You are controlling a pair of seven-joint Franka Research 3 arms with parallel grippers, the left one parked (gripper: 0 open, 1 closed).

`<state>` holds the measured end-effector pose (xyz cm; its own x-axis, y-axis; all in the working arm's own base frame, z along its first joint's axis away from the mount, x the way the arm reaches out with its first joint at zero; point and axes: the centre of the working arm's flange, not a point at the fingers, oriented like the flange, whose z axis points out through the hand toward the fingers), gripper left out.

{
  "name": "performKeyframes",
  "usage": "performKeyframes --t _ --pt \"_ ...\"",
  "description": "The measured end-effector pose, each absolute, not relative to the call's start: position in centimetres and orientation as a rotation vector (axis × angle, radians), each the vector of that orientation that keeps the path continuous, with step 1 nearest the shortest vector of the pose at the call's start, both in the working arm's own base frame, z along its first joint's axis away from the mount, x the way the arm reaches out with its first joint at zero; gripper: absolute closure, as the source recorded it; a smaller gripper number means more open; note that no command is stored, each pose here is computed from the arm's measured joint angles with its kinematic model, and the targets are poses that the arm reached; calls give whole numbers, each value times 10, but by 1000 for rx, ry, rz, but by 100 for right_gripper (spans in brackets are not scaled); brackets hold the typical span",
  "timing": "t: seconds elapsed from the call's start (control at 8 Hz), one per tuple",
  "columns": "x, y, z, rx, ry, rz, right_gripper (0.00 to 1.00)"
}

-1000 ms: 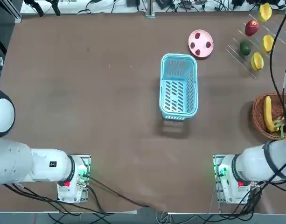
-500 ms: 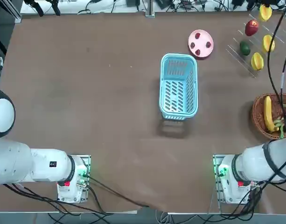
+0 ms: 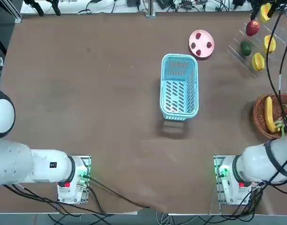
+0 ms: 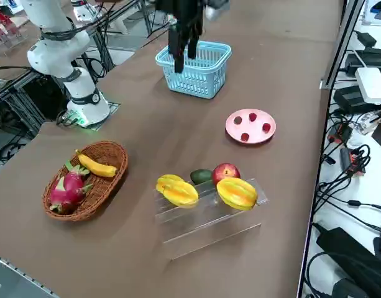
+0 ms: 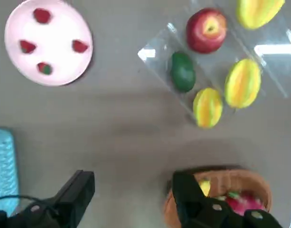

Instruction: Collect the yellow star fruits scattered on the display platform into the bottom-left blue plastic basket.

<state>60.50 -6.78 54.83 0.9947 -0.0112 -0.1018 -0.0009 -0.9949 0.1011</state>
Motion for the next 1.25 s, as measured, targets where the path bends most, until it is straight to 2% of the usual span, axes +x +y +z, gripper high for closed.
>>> performKeyframes --t 0.5,1.25 --pt "624 -190 503 3023 93 -25 0" --pt "695 -258 450 2990 39 167 0"
